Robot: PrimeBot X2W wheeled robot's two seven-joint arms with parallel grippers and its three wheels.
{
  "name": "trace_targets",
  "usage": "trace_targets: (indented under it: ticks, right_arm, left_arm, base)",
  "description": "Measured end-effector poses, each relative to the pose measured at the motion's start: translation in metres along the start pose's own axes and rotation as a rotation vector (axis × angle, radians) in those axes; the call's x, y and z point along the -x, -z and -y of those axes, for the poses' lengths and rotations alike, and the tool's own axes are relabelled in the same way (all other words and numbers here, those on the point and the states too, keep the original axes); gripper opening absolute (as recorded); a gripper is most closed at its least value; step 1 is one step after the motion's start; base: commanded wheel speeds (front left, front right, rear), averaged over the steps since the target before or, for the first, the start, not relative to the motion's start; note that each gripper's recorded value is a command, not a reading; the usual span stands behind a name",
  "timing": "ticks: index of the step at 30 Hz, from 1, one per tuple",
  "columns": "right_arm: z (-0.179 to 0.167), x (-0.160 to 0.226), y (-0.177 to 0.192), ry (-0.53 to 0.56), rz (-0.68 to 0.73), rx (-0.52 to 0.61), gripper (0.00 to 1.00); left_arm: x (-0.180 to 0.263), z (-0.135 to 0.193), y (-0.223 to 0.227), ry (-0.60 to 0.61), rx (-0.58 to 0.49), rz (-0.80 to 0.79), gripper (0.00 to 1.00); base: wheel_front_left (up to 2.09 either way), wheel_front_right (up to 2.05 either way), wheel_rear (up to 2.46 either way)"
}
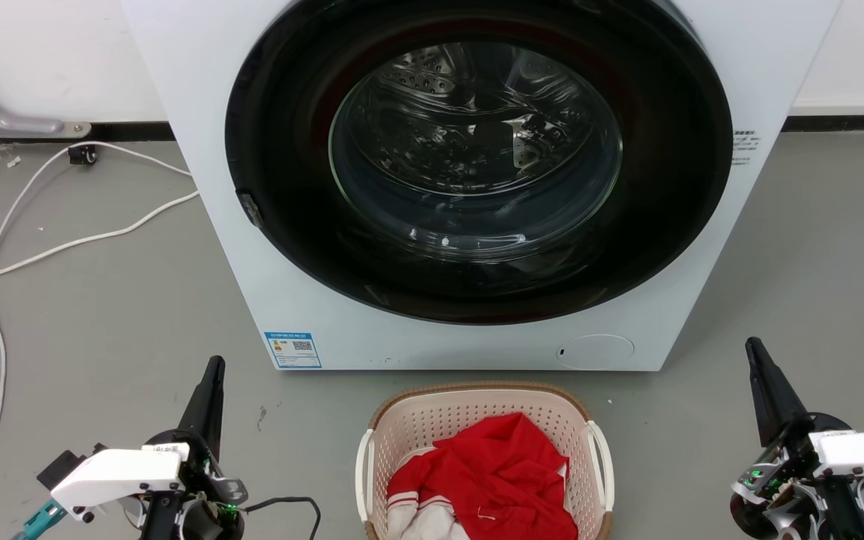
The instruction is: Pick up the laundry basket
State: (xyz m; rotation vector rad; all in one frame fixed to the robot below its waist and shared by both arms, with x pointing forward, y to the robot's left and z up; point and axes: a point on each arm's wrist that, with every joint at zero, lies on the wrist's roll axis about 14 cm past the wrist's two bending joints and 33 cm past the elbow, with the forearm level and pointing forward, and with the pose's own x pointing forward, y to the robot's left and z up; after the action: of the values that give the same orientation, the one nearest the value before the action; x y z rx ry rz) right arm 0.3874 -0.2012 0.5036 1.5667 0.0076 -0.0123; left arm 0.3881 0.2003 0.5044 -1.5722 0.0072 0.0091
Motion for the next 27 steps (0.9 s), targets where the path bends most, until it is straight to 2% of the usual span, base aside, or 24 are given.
trace_targets:
  ticks: [26,27]
  right_arm:
    - [0.0011,0.0004,0.0001,0.003,-0.001,-0.001,0.0]
    - [0.0011,0.0004,0.0001,0.003,-0.001,-0.001,1.0]
  left_arm:
    - [0.0003,-0.0011,0.0002,-0.003,-0.003,0.0,0.0]
    - [0.0003,-0.0011,0.0002,-0.003,-0.003,0.0,1.0]
  base:
    - [0.0,0.0,0.0]
    - [0.0,0.0,0.0]
